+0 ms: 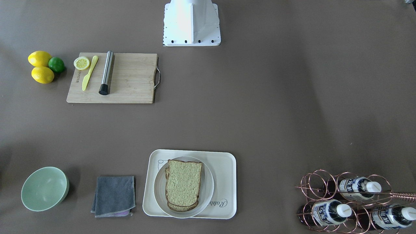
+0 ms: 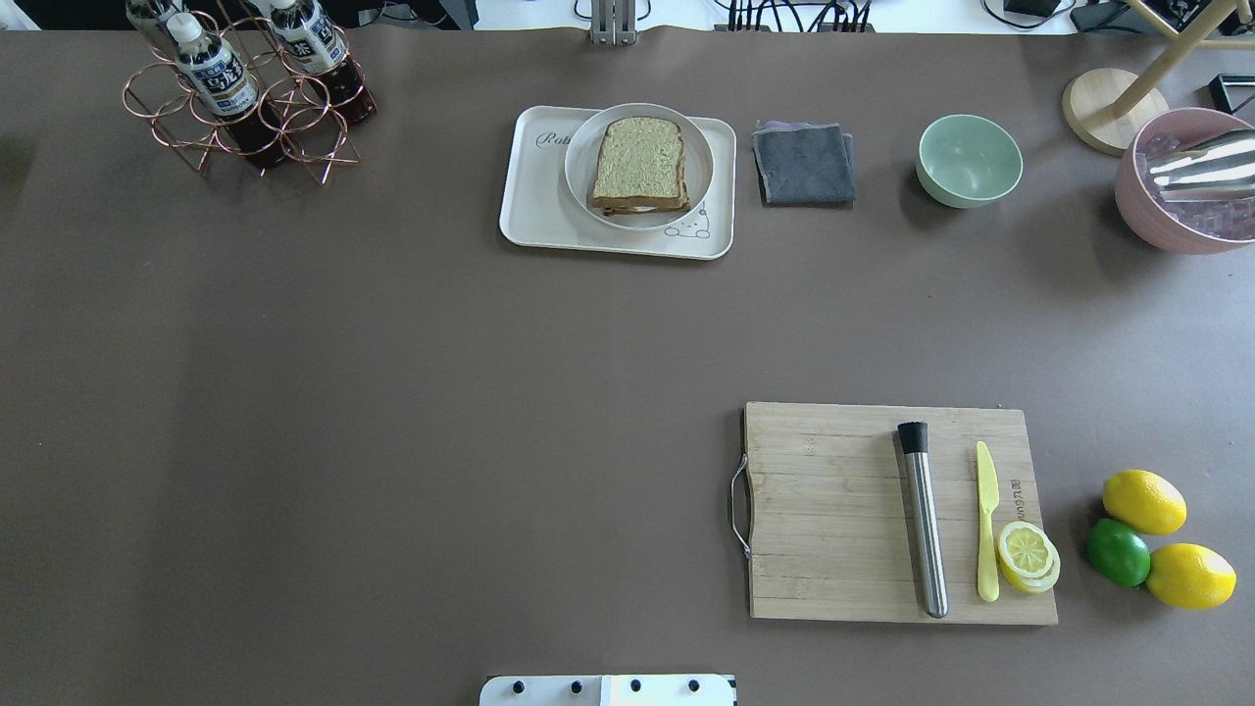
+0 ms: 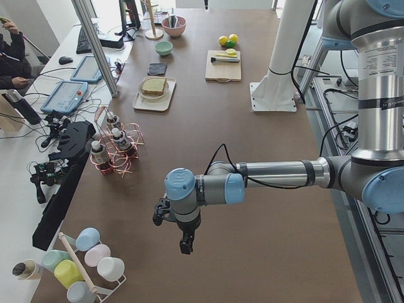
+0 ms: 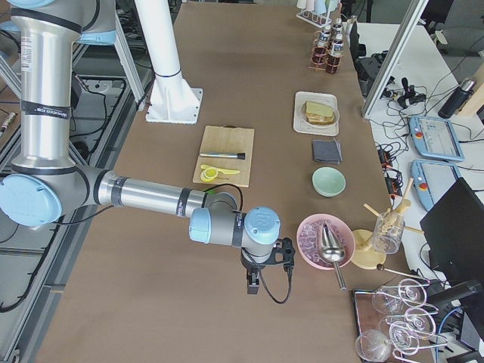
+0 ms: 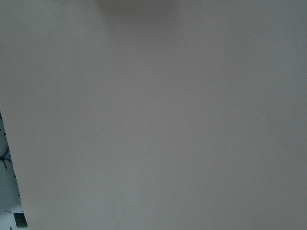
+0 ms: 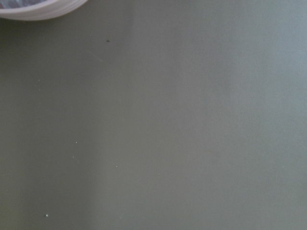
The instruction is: Make sandwich and place on tray
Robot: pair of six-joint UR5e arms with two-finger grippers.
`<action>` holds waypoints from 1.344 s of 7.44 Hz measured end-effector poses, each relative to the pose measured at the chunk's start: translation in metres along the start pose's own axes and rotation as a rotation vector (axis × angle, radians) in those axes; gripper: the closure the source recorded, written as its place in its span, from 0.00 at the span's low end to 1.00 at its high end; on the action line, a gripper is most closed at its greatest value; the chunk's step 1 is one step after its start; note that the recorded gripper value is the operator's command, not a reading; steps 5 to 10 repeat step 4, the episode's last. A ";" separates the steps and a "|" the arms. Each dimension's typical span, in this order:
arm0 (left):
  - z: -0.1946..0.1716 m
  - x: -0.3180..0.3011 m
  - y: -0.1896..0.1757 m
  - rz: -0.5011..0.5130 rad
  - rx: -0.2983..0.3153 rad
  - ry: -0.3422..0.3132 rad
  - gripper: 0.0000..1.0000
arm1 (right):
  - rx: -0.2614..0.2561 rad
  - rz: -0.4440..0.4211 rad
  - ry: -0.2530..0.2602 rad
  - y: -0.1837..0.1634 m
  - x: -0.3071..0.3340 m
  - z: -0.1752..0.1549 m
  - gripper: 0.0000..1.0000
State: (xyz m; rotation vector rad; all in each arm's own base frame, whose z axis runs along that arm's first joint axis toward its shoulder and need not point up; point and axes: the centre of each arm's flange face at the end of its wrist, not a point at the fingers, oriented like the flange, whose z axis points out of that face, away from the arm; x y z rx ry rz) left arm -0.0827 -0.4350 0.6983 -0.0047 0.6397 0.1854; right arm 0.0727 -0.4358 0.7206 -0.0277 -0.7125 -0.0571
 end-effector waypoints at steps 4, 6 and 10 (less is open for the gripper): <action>0.002 -0.001 0.002 -0.002 -0.003 0.001 0.02 | 0.003 -0.003 0.000 -0.001 -0.001 -0.001 0.00; 0.002 -0.001 0.002 -0.002 -0.003 0.001 0.02 | 0.003 -0.003 0.000 -0.001 -0.001 -0.001 0.00; 0.002 -0.001 0.002 -0.002 -0.003 0.001 0.02 | 0.003 -0.003 0.000 -0.001 -0.001 -0.001 0.00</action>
